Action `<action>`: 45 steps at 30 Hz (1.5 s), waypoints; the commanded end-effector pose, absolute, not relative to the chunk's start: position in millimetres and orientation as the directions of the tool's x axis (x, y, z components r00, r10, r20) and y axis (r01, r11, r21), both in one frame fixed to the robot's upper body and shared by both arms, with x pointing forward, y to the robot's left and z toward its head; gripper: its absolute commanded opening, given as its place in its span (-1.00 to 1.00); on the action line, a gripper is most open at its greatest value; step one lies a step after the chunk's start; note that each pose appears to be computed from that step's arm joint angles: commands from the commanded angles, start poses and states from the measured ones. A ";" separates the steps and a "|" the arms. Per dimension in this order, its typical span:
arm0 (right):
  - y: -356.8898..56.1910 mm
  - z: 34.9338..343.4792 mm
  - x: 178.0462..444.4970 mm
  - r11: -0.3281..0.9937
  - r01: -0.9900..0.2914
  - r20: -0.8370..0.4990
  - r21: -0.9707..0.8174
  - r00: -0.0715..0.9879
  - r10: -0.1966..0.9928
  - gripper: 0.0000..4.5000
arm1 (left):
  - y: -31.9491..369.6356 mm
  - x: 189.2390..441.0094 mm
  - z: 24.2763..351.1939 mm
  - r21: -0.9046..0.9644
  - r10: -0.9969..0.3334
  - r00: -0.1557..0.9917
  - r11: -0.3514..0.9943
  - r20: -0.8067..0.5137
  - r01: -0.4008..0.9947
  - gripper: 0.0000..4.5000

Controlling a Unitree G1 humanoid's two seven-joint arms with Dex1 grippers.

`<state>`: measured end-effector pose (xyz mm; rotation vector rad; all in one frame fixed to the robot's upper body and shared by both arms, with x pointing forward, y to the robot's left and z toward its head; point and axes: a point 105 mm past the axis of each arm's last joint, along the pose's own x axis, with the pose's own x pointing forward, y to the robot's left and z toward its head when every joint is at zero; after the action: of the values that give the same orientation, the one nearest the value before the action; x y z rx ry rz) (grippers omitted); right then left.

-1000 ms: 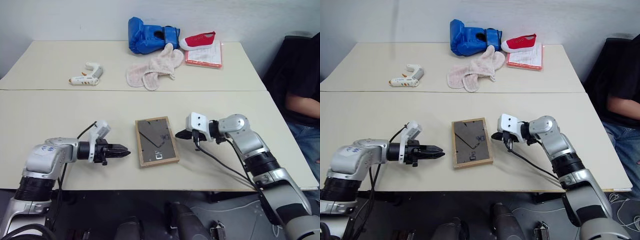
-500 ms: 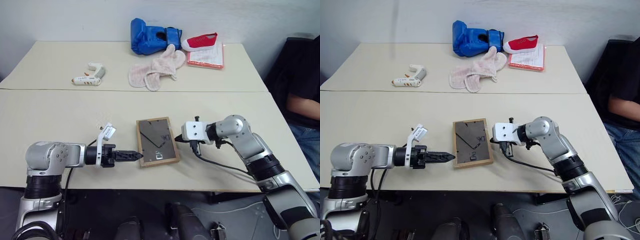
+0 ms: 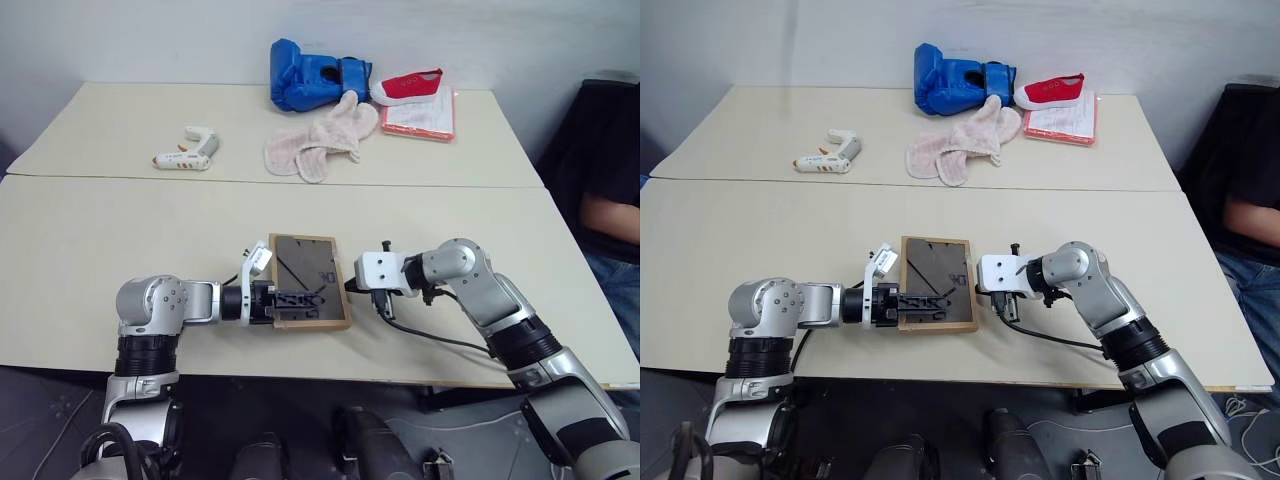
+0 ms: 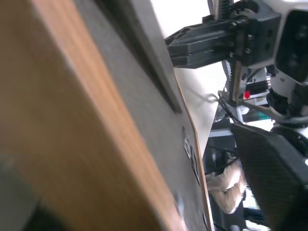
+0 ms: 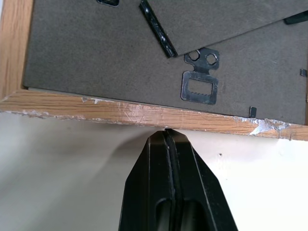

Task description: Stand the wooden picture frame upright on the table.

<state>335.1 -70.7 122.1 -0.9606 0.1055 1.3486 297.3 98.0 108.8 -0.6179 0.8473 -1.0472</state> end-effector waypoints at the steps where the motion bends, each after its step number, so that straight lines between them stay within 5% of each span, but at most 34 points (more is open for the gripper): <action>1: -71.5 133.0 333.9 -0.059 -0.833 -0.536 -0.550 0.297 0.790 -1.00 | 105.6 298.8 124.2 -0.766 -0.927 0.261 0.371 -0.270 0.525 0.07; 6: -87.3 148.4 339.5 0.020 -0.834 -0.501 -0.551 0.350 0.792 -1.00 | 121.7 297.9 135.7 -0.738 -0.924 0.281 0.378 -0.260 0.558 -0.56; 10: -101.9 169.4 340.7 0.121 -0.869 -0.455 -0.480 0.364 0.812 -0.93 | 127.7 299.7 143.5 -0.711 -0.922 0.295 0.382 -0.251 0.591 -0.64; 24: -53.6 238.5 307.9 0.175 -0.980 -0.165 -0.096 0.189 0.968 1.00 | 118.9 292.3 170.3 -0.582 -0.954 0.236 0.299 -0.183 0.756 -0.64; 31: -30.6 237.8 316.4 0.165 -0.984 -0.143 -0.064 0.172 0.975 1.00 | 117.1 289.9 177.1 -0.505 -0.954 0.219 0.294 -0.203 0.812 -0.64; 38: -9.2 250.3 288.3 0.013 -0.997 -0.096 -0.071 0.020 0.995 1.00 | 118.1 297.5 171.8 -0.480 -0.940 0.244 0.333 -0.240 0.812 -0.64; 45: -32.0 258.3 260.1 -0.063 -0.996 -0.081 -0.059 -0.059 0.995 1.00 | 126.2 306.3 171.2 -0.486 -0.931 0.278 0.362 -0.238 0.795 -0.64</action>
<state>274.7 -20.7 245.5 -0.1015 0.0736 1.5905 300.1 121.0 157.5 -0.3108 0.5873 -1.1837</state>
